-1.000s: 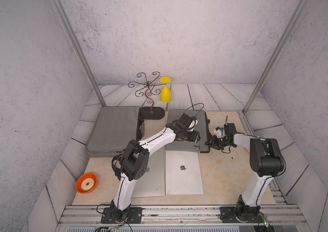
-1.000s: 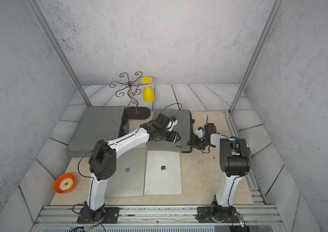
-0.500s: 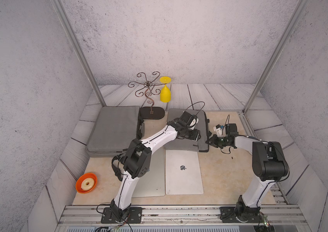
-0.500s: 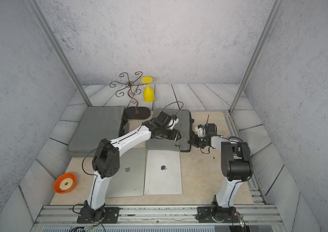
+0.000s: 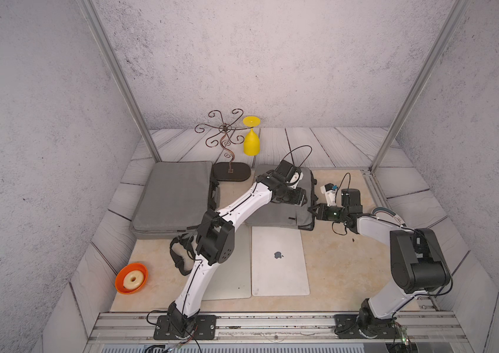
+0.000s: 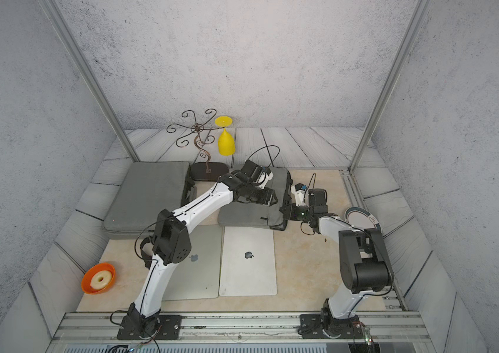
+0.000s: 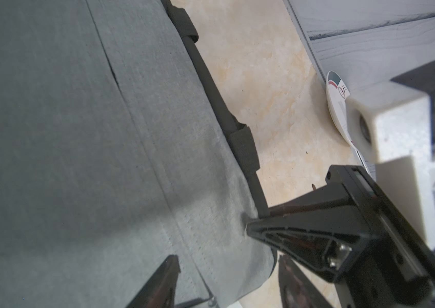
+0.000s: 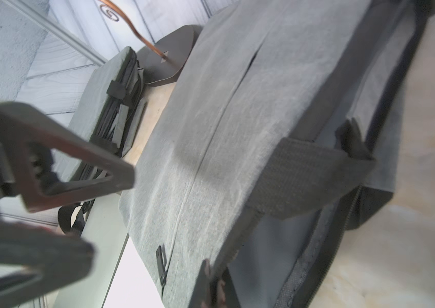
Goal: Open the zippered laptop bag and take out the laptop
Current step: Open the bag flap on the zippered laptop bag.
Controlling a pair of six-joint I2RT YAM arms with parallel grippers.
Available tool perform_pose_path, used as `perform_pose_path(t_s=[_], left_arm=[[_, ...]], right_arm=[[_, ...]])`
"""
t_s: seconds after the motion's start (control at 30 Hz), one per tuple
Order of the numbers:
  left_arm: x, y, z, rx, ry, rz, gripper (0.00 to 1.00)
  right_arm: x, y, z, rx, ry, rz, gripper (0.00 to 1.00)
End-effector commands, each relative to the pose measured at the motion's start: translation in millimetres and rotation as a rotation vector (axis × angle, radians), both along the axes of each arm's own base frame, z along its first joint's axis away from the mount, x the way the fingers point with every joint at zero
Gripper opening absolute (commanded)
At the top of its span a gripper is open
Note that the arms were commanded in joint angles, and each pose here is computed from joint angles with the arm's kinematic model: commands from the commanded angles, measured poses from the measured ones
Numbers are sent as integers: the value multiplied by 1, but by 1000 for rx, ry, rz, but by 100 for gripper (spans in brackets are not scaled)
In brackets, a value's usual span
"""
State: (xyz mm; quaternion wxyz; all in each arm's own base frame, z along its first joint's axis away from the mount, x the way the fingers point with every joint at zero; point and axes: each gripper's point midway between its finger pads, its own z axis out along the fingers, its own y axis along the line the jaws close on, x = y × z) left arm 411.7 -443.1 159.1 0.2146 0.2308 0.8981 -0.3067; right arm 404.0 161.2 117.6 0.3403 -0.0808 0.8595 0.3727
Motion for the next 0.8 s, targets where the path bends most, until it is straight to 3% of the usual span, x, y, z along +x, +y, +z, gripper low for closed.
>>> perform_pose_path(t_s=[0.0,0.33,0.77], left_arm=[[-1,-6,-4,-16,44,6,61],[3,-8,-27,53,32,-3,61],[13,-13,-39,54,19,-25,61]], right_arm=[[2,11,26,5,-119,40,2],[-4,27,27,-2,-136,81,2],[-20,23,18,-102,-188,143,1]])
